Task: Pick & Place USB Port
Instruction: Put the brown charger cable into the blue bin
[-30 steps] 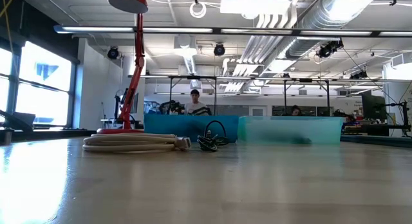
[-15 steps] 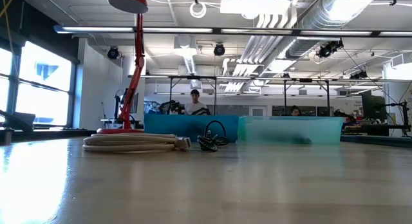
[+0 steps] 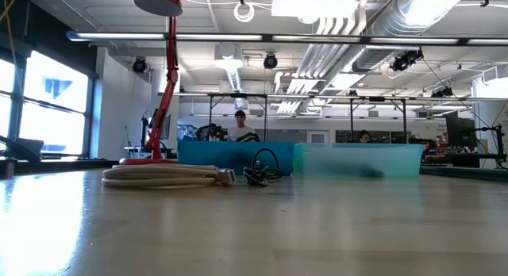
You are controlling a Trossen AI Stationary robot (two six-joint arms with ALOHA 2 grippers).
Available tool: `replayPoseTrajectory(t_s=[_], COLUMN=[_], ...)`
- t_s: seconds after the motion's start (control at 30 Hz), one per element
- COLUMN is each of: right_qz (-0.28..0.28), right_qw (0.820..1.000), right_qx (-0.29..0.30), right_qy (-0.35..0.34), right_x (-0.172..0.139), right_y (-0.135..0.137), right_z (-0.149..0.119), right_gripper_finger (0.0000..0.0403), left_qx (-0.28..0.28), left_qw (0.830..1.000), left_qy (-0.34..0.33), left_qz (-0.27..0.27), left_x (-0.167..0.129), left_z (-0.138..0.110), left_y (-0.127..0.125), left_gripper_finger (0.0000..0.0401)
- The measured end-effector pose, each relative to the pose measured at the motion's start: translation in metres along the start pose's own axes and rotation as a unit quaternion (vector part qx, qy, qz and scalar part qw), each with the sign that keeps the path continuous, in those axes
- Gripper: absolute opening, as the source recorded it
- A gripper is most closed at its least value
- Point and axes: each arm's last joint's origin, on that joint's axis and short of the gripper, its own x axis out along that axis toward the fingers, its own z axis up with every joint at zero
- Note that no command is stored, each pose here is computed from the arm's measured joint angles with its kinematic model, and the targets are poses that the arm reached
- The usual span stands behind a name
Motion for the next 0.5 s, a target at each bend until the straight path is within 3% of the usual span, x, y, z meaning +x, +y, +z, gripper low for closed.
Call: replayPoseTrajectory(t_s=[0.27, 0.37, 0.5], right_qz=[0.0, -0.005, -0.017], right_qw=[1.0, 1.0, 1.0], right_qx=[-0.003, -0.003, -0.001], right_qy=[-0.012, -0.016, -0.019], right_x=[0.0, 0.0, 0.0], right_y=[-0.002, -0.002, -0.003], right_z=[0.003, 0.003, 0.004], right_gripper_finger=[0.0029, 0.0029, 0.0036], left_qx=[-0.069, -0.084, -0.093], left_qw=[0.997, 0.996, 0.995], left_qy=[0.03, 0.037, 0.03], left_qz=[0.008, 0.008, 0.005], left_x=[0.007, 0.01, 0.013], left_z=[-0.016, -0.024, -0.031], left_y=[0.002, 0.003, 0.002], left_gripper_finger=[0.0244, 0.0186, 0.0065])
